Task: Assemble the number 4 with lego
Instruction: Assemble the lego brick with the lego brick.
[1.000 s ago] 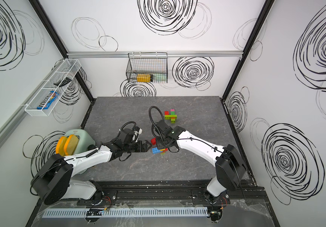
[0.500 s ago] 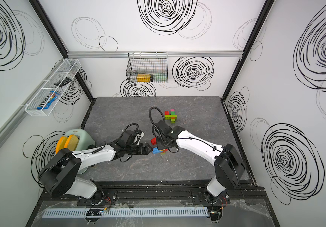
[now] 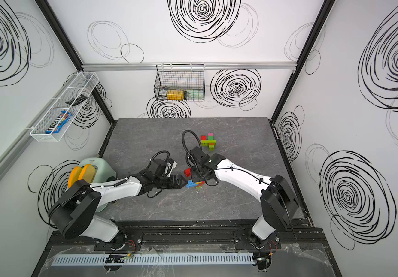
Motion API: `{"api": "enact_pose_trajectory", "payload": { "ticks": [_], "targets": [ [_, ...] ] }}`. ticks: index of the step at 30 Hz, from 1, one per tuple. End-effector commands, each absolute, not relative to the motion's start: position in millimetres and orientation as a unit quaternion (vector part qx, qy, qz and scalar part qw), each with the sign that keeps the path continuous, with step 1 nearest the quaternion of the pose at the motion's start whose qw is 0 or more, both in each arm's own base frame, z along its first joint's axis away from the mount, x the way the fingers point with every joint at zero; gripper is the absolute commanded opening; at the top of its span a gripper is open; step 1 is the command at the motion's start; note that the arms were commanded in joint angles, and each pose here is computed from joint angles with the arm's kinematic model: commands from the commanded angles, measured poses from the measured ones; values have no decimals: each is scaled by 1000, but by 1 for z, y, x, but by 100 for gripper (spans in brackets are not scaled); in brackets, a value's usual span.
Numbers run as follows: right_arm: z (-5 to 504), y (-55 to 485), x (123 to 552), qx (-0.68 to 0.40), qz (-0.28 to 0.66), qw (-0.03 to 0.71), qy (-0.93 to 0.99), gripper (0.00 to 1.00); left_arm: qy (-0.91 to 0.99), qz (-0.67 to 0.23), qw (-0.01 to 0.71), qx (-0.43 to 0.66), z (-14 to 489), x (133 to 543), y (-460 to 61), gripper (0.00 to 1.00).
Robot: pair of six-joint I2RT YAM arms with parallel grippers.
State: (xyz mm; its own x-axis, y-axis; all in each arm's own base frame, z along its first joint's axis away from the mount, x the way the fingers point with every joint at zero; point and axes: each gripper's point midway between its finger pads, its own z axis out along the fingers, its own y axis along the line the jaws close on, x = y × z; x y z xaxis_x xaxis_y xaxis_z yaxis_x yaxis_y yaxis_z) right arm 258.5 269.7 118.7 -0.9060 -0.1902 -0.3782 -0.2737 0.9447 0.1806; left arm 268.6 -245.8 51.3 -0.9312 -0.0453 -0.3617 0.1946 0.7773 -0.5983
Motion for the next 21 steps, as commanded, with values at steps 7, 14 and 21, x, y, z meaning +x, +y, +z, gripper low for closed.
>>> {"api": "enact_pose_trajectory", "payload": {
  "ticks": [7, 14, 21],
  "targets": [
    [72, 252, 229, -162, 47, 96, 981, 0, 922, -341, 181, 44, 49, 269, -250, 96],
    [31, 223, 191, -159, 4, 5, 987, 0, 922, -339, 183, 47, 51, 270, -250, 96],
    [0, 183, 161, -164, -68, -67, 982, 0, 921, -336, 189, 53, 57, 276, -248, 96]
  ]
}}
